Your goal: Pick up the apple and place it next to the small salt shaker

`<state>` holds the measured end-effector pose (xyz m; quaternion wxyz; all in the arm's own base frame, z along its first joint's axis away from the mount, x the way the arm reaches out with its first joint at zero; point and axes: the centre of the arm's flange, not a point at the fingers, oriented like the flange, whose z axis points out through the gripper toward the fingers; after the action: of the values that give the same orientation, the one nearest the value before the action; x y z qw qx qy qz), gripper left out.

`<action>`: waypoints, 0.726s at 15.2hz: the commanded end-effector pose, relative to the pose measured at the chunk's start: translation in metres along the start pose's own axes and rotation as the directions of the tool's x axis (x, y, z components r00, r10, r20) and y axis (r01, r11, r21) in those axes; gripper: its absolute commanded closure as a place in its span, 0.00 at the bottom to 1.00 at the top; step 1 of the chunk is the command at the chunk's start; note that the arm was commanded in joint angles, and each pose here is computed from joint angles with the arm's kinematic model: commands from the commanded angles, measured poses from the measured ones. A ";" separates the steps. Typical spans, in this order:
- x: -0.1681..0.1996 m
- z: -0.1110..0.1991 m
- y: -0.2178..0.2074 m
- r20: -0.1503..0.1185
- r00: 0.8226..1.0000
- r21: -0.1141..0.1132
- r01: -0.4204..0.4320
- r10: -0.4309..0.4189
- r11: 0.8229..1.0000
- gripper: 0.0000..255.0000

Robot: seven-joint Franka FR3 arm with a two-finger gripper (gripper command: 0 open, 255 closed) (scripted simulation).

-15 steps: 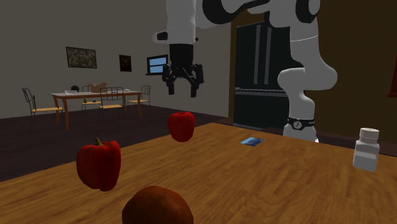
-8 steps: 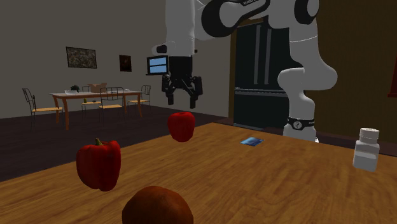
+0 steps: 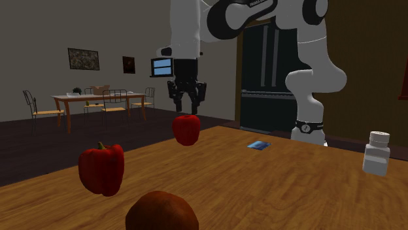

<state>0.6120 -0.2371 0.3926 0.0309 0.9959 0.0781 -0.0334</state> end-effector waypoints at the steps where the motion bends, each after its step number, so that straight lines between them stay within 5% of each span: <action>1: 0.000 0.000 0.000 0.000 1.000 0.000 0.000 0.000 1.000 1.00; 11: -0.001 -0.010 0.001 0.000 1.000 0.000 0.000 0.000 1.000 1.00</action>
<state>0.6119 -0.2371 0.3992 0.0308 0.9959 0.0781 -0.0335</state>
